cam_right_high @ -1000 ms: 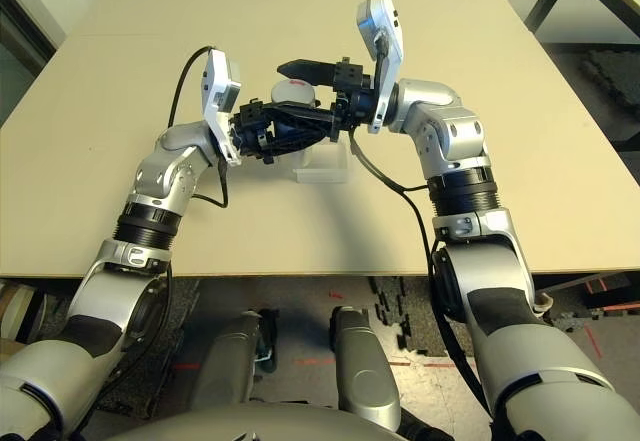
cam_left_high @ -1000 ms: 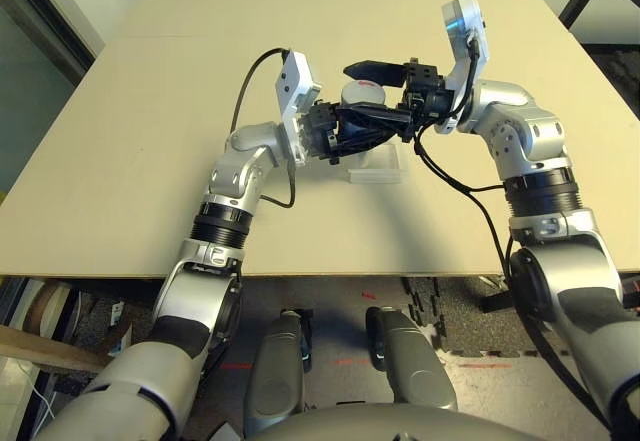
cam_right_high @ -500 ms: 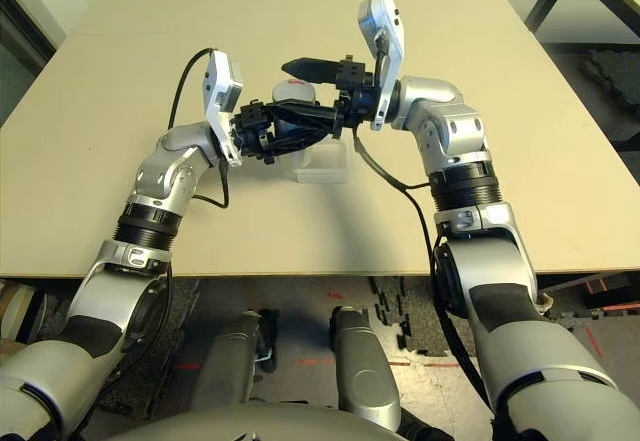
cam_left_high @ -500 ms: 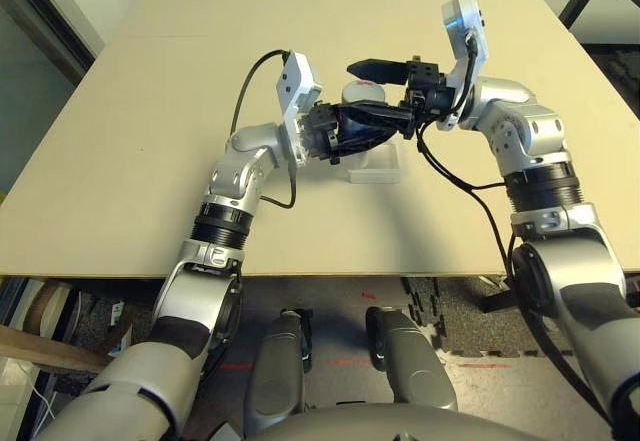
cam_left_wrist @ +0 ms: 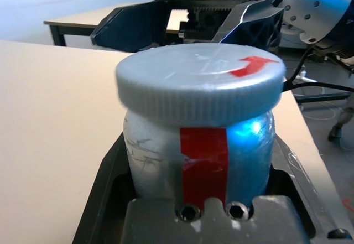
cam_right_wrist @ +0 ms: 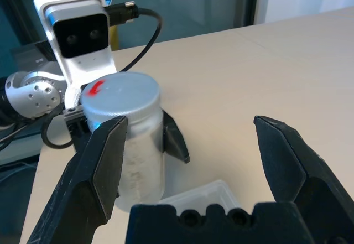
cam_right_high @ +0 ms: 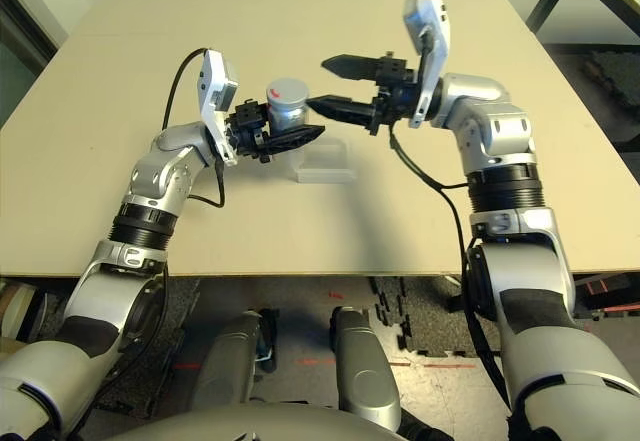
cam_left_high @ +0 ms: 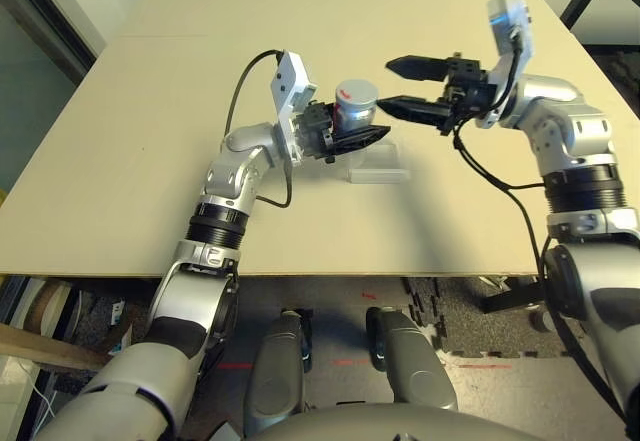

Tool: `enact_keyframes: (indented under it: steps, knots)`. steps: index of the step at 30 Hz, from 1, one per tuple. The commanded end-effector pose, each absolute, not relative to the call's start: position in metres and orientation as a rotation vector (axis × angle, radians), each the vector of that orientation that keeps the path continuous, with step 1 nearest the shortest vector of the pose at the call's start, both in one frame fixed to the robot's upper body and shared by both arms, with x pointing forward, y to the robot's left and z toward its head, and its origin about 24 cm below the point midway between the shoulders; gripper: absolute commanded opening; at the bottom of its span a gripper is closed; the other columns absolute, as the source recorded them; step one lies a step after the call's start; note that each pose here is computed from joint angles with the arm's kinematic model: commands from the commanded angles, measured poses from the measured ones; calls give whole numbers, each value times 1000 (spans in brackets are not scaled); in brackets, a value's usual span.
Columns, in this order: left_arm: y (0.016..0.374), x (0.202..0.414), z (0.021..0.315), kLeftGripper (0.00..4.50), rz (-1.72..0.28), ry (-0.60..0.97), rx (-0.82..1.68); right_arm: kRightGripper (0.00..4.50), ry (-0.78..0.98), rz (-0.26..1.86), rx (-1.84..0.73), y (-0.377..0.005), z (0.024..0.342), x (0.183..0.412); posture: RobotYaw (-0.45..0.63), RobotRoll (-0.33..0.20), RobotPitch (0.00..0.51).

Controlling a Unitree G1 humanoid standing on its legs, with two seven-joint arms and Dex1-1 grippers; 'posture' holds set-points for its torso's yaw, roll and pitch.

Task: Pour the medicine from the bottle into the box.

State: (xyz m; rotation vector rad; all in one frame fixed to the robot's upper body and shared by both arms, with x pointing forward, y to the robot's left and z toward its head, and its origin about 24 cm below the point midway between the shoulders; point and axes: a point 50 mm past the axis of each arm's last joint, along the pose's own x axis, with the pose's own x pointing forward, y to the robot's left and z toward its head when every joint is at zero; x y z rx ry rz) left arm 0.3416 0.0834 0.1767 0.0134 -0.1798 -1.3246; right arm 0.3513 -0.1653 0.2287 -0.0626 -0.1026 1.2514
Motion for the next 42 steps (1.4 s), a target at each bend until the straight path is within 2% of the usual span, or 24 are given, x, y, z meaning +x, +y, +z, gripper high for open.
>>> enact_keyframes:
  steps: [1, 14, 25, 35, 38, 42]
  knots:
    - [81, 338, 176, 2594, -1347, -189, 25, 4500, -95, 1252, -54, -174, 229, 348, -149, 0, 168]
    - [82, 340, 176, 2594, -1342, -188, 28, 4500, -90, 1395, -18, -163, 231, 333, -156, 0, 168]
    - [80, 339, 176, 2594, -1353, -186, 29, 4500, -125, 1427, -2, -133, 228, 337, -156, 0, 166]
    - [80, 339, 176, 2594, -1350, -183, 31, 4500, -144, 1438, -27, -122, 225, 340, -149, 0, 168]
    - [80, 339, 176, 2594, -1350, -183, 31, 3909, -146, 1440, -37, -121, 225, 340, -149, 0, 167]
    - [80, 339, 176, 2594, -1351, -182, 30, 2583, -149, 1443, -41, -121, 225, 340, -152, 0, 165]
